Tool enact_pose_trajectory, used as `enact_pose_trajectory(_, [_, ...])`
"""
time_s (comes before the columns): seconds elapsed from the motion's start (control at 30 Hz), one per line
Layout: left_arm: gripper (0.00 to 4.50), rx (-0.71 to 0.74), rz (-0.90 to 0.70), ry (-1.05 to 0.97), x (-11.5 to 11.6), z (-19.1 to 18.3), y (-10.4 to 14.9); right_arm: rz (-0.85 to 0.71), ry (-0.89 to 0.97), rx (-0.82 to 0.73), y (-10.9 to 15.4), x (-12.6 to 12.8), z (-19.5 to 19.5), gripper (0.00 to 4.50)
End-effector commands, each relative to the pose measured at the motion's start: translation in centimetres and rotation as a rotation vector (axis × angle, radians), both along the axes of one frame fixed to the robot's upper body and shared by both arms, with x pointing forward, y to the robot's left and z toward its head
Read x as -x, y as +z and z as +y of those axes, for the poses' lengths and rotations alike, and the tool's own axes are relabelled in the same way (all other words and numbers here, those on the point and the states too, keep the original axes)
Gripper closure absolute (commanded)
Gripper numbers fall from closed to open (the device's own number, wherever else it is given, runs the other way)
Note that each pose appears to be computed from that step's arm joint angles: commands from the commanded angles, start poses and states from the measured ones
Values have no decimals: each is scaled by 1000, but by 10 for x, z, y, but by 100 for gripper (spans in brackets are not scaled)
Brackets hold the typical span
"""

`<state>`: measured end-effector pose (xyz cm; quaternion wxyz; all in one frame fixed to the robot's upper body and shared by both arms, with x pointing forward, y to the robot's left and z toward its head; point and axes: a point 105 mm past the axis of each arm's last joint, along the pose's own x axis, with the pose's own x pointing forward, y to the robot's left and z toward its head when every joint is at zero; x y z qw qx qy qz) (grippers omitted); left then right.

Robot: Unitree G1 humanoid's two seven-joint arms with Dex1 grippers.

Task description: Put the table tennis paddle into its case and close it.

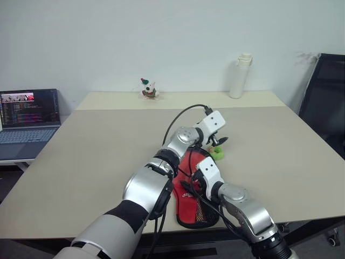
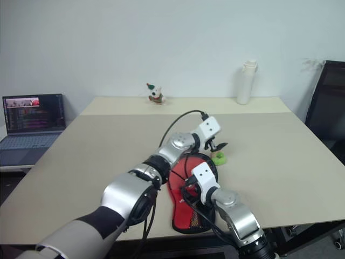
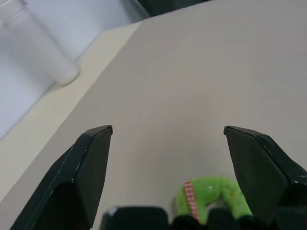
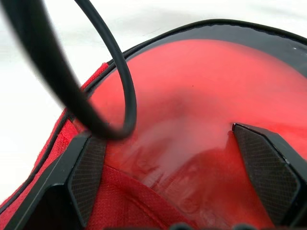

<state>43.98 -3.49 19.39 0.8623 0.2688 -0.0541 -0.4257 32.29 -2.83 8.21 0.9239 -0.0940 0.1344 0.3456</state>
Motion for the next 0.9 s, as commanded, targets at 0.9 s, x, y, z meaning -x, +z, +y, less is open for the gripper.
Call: enact_pose_trajectory(0.9, [37, 157, 314, -249, 51, 90, -47, -141, -288, -83, 94, -88, -125, 2])
